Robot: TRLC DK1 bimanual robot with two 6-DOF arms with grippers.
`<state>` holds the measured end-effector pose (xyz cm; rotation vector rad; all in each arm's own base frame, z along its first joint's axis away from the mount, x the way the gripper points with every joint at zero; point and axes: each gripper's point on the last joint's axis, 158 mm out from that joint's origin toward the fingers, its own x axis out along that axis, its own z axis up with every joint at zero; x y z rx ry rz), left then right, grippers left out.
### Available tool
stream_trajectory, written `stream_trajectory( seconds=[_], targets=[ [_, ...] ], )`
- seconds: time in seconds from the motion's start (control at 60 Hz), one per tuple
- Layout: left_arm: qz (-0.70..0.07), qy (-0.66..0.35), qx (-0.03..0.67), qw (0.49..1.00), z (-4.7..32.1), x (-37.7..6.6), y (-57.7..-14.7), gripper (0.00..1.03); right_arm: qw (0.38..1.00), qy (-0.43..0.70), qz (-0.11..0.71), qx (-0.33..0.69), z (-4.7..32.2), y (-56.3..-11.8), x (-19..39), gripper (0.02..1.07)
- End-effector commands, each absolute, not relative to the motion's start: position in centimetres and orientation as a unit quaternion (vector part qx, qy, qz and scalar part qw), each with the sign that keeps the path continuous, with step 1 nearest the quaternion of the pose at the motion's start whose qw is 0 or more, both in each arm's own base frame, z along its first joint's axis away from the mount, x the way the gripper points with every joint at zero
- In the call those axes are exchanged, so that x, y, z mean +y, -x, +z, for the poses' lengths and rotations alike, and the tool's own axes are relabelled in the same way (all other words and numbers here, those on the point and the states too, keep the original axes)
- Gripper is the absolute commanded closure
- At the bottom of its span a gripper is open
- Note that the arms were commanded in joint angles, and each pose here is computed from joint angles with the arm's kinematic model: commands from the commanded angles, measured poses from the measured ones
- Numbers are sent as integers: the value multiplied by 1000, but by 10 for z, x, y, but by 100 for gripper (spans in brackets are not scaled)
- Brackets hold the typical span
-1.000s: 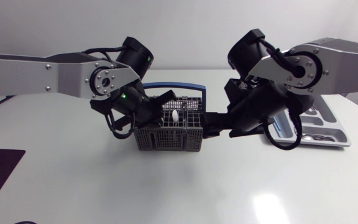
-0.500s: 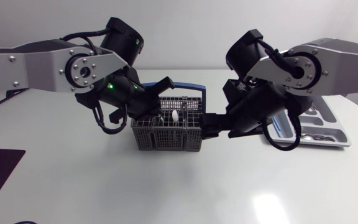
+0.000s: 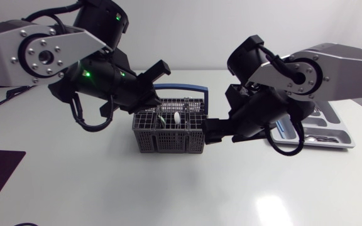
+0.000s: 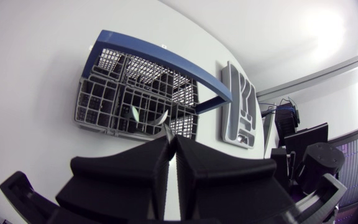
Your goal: Unload the cutlery basket into the drawer organizer.
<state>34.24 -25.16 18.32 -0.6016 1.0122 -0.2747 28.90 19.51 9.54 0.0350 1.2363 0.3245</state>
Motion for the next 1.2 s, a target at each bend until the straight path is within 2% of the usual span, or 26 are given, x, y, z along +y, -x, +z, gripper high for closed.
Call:
stream_trajectory(
  seconds=[0.0, 0.367, 0.5, 0.767, 1.067, 1.183],
  targets=[
    [-145, 291, 466, 823, 202, -255, -336, 99, 805, -20, 147, 575, 96, -283, 193, 7],
    [-173, 308, 452, 819, 228, -262, -328, 99, 839, -4, 205, 505, 121, -289, 205, 7],
    [-183, 324, 461, 805, 232, -268, -323, 99, 858, -14, 258, 444, 145, -292, 220, 7],
    [-201, 346, 512, 760, 220, -292, -312, 99, 849, 32, 364, 382, 173, -280, 242, 7],
    [-199, 378, 562, 708, 213, -308, -310, 99, 841, 89, 410, 341, 165, -273, 257, 7],
    [-201, 383, 573, 696, 212, -313, -309, 99, 854, 136, 392, 315, 157, -282, 258, 9]
  ],
)
